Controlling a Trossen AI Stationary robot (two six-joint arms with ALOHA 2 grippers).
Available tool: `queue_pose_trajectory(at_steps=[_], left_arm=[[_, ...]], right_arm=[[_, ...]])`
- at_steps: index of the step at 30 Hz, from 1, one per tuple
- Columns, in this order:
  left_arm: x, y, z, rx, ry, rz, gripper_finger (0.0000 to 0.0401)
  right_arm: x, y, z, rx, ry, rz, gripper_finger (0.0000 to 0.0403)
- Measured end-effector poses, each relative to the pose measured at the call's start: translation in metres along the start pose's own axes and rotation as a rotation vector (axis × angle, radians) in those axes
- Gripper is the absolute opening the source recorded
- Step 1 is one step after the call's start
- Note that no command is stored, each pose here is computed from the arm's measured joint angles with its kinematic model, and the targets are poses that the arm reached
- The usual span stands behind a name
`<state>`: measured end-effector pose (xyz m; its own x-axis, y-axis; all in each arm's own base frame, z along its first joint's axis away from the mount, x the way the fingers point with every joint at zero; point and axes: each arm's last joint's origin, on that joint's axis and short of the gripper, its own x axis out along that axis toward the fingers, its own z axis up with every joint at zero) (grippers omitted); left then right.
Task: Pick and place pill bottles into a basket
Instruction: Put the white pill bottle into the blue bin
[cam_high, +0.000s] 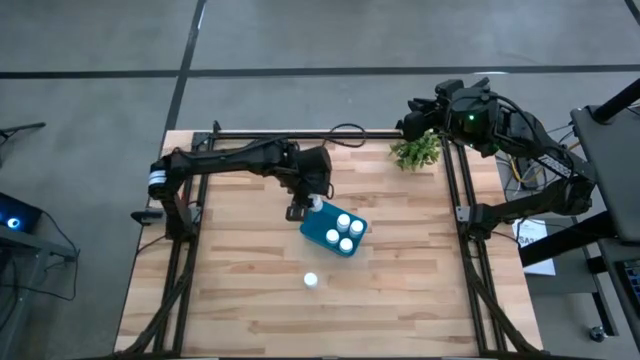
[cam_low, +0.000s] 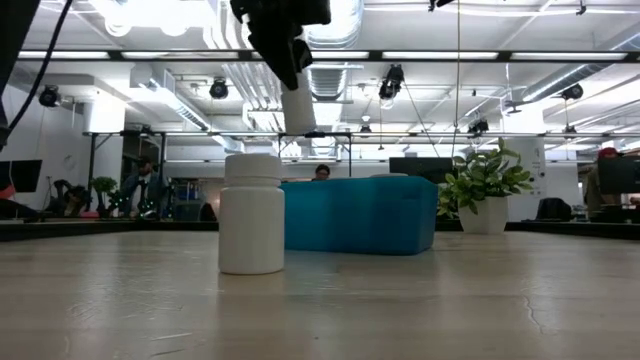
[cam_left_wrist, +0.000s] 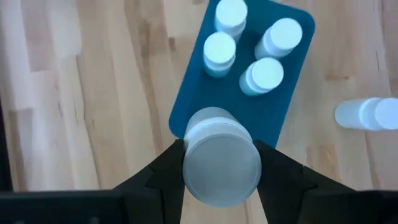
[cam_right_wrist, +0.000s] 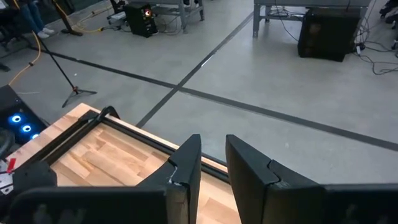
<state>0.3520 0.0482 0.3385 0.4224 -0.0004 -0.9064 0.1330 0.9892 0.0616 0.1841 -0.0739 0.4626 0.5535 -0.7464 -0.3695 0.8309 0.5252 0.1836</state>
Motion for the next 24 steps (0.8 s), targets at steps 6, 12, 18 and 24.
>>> queue_pose_trajectory(at_steps=[6,12,18,24], left_arm=[[0.027,-0.007,0.008,0.032,0.072,-0.022,0.0142],[0.051,-0.014,0.012,0.076,0.137,0.021,0.0142],[0.068,-0.011,0.018,0.078,0.117,0.043,0.0142],[0.081,-0.009,0.02,0.075,0.115,0.041,0.0142]], right_arm=[[0.0,0.0,0.0,-0.008,0.001,0.001,0.0068],[0.0,0.0,0.0,-0.011,0.002,0.002,0.0068],[0.0,0.0,0.0,-0.012,0.004,0.003,0.0068],[0.0,0.0,-0.001,-0.018,0.014,-0.001,0.0068]])
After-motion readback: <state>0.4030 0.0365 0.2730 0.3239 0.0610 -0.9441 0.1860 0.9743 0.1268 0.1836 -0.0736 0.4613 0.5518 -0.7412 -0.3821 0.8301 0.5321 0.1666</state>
